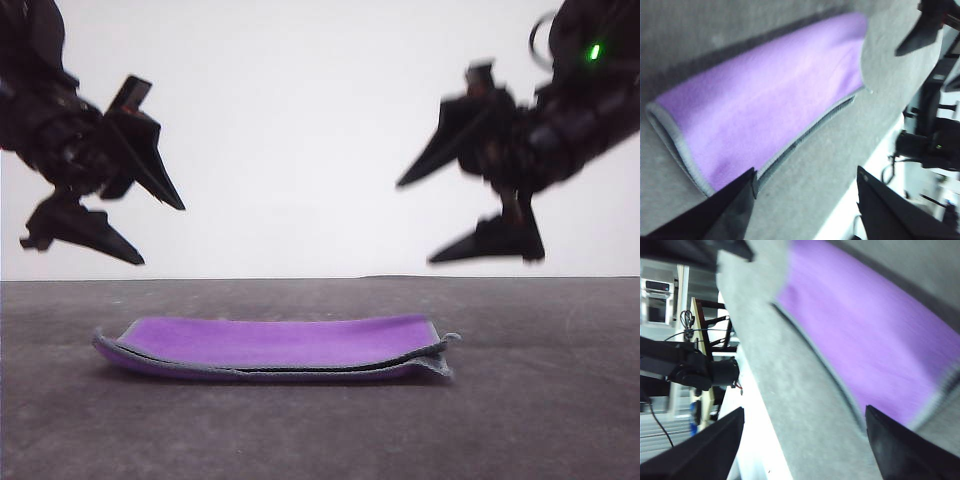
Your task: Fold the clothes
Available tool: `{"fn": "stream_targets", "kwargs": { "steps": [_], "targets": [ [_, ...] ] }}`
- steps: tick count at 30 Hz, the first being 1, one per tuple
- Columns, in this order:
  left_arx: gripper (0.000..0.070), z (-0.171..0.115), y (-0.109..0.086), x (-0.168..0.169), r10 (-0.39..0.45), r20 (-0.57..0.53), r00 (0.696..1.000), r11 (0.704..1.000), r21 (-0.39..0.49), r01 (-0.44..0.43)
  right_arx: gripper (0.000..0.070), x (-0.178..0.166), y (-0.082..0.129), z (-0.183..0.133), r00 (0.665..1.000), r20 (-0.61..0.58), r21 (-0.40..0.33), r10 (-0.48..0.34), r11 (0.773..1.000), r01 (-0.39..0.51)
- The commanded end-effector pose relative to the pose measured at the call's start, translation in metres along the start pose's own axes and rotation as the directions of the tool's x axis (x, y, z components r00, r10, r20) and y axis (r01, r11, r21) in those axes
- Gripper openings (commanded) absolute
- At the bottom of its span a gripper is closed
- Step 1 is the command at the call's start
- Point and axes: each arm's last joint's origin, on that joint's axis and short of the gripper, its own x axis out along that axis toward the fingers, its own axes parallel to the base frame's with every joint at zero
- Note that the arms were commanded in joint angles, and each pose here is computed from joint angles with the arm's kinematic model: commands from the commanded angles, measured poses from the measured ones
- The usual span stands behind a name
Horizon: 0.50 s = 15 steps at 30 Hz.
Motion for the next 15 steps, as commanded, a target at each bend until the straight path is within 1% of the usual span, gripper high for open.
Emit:
{"fn": "stream_targets", "kwargs": {
  "steps": [1, 3, 5, 7, 9, 11, 13, 15],
  "targets": [
    [0.0384, 0.003, -0.008, -0.01, 0.051, 0.033, 0.998, 0.998, 0.033, -0.052, 0.0485, -0.008, 0.014, 0.004, 0.999, 0.021, -0.074, -0.037, 0.997, 0.038],
    [0.0384, 0.0, -0.017, -0.021, 0.136, 0.067, 0.988, 0.989, 0.042, -0.139, 0.0485, -0.017, 0.03, 0.002, 0.994, 0.041, -0.117, -0.101, 0.988, 0.105],
    [0.0385, -0.004, -0.029, -0.034, 0.243, 0.116, 0.963, 0.967, 0.046, -0.249, 0.0485, -0.028, 0.05, -0.002, 0.98, 0.073, -0.153, -0.185, 0.969, 0.195],
    [0.0387, -0.008, -0.041, -0.047, 0.352, 0.174, 0.92, 0.931, 0.036, -0.363, 0.0485, -0.038, 0.068, -0.007, 0.958, 0.11, -0.18, -0.264, 0.943, 0.28],
    [0.0389, -0.015, -0.053, -0.06, 0.442, 0.229, 0.867, 0.888, 0.025, -0.459, 0.0485, -0.048, 0.085, -0.012, 0.925, 0.156, -0.199, -0.347, 0.906, 0.373],
    [0.0389, -0.023, -0.064, -0.071, 0.487, 0.26, 0.834, 0.861, 0.019, -0.508, 0.0484, -0.058, 0.101, -0.019, 0.882, 0.203, -0.205, -0.424, 0.863, 0.462],
    [0.0389, -0.032, -0.069, -0.08, 0.506, 0.264, 0.821, 0.851, 0.0, -0.525, 0.0485, -0.065, 0.114, -0.028, 0.842, 0.235, -0.195, -0.485, 0.825, 0.53],
    [0.039, -0.041, -0.07, -0.085, 0.521, 0.256, 0.815, 0.846, -0.022, -0.534, 0.0484, -0.072, 0.126, -0.037, 0.808, 0.252, -0.184, -0.532, 0.794, 0.58]
  ]
}}
